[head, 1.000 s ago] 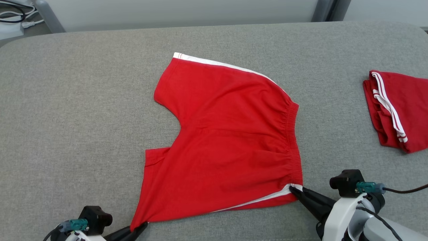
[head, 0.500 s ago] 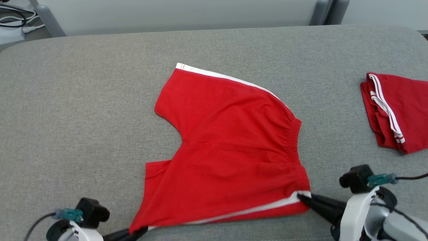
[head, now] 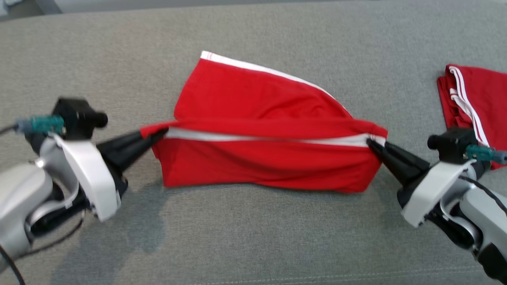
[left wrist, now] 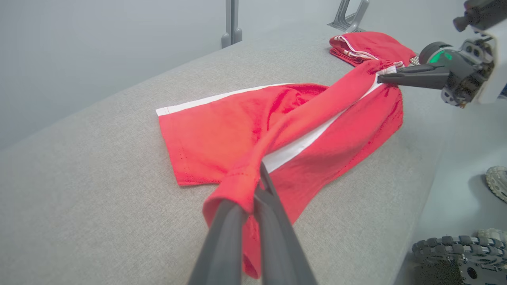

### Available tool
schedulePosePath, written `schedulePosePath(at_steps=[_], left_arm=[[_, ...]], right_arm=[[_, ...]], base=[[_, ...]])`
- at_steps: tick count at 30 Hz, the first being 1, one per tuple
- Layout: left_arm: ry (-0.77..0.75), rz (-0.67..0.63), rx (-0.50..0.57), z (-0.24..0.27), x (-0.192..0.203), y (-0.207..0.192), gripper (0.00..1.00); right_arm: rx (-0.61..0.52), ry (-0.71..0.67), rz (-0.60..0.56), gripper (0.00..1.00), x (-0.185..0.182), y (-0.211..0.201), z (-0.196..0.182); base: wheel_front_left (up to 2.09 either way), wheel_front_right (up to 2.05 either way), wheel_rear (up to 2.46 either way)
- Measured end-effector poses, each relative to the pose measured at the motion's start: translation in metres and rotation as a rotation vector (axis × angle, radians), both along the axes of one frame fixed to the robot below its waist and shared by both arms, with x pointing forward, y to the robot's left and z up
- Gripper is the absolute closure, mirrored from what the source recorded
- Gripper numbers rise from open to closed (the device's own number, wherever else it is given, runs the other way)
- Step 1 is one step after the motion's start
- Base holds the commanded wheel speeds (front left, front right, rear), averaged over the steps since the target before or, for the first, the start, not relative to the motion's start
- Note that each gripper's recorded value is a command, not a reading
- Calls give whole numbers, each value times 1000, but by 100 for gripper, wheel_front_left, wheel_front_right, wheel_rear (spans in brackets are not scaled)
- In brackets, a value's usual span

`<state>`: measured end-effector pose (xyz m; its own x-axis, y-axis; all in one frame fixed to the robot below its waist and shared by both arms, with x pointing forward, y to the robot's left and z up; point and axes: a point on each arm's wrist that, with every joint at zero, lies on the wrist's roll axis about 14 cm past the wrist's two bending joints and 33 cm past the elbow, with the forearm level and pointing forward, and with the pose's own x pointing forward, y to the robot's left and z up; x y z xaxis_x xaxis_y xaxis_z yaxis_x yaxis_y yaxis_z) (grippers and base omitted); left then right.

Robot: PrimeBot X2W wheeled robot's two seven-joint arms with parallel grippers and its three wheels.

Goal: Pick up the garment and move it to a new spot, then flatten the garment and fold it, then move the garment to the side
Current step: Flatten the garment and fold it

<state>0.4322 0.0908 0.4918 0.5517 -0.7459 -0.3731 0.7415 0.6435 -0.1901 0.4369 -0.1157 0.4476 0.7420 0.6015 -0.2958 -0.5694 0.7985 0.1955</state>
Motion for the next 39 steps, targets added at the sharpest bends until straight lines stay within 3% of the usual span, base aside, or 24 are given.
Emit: schedulePosePath(at_steps=[9, 16, 27, 39], left_arm=[[-170, 6, 14, 2, 86, -13, 100], [-248, 10, 29, -23, 140, -23, 100], [-200, 9, 39, -71, 170, -46, 100], [-215, 16, 51, -89, 190, -54, 100]], right_arm=[[5, -93, -136, 100, 50, -10, -13], [1, -110, -214, 100, 73, -15, -32], [49, -121, -221, 100, 74, -3, -36], [41, -116, -272, 100, 80, -13, -46]], base=[[0, 0, 0], [0, 0, 0], [0, 0, 0], [0, 0, 0]])
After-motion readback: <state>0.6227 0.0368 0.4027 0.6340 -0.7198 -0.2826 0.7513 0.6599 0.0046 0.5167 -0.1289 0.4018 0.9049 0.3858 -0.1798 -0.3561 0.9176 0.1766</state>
